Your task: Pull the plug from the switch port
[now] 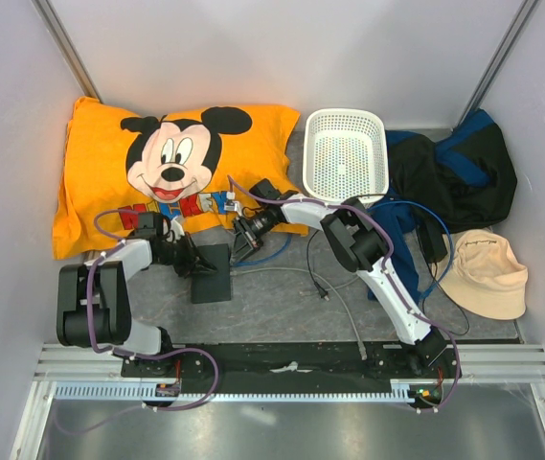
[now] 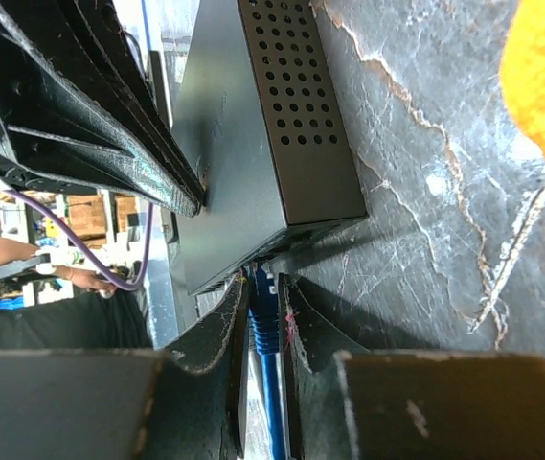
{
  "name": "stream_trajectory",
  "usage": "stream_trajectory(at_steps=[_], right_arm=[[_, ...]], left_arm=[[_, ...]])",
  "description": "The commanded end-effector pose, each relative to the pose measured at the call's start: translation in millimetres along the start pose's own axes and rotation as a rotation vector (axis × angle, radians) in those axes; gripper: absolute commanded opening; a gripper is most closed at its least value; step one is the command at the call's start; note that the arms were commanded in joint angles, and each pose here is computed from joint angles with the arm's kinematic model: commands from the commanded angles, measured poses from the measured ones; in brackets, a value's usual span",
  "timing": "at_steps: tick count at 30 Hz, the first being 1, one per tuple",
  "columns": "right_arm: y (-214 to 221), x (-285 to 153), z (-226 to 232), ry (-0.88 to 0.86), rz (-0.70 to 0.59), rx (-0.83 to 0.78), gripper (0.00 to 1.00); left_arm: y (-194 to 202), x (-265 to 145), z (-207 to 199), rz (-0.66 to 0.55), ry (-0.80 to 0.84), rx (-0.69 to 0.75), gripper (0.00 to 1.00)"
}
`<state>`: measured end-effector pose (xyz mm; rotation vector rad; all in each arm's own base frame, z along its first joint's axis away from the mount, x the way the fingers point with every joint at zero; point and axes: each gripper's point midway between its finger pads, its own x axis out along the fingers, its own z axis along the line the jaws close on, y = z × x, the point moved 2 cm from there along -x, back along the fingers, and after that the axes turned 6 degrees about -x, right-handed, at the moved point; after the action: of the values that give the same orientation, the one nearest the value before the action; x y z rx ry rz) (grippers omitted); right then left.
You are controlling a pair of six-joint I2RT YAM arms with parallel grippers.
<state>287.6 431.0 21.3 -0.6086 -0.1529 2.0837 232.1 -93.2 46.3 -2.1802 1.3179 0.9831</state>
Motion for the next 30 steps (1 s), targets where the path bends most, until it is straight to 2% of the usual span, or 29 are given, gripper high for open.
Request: stream_trajectory(at_steps=[1,15,22,25,30], right_arm=[[56,-26,-90,0.236,0.042,0.169,0.0],[95,-48,-111,0.322,0.17,0.181,0.0],[93,-49,-108,0.306,0.175,0.165,0.0],[73,-53,-86,0.274,0.156,0.074,0.0],[-20,-81,-20,0.273,-0.007,-0.215,0.0]], left_arm=[[2,9,51,-0.023,-0.244,-0.032,0.02],[0,9,62,-0.018,-0.323,-0.058,0.02],[-1,9,63,-0.02,-0.334,-0.057,0.02],[-2,10,59,-0.019,-0.308,-0.044,0.02],[2,12,49,0.012,-0.248,-0.008,0.02]])
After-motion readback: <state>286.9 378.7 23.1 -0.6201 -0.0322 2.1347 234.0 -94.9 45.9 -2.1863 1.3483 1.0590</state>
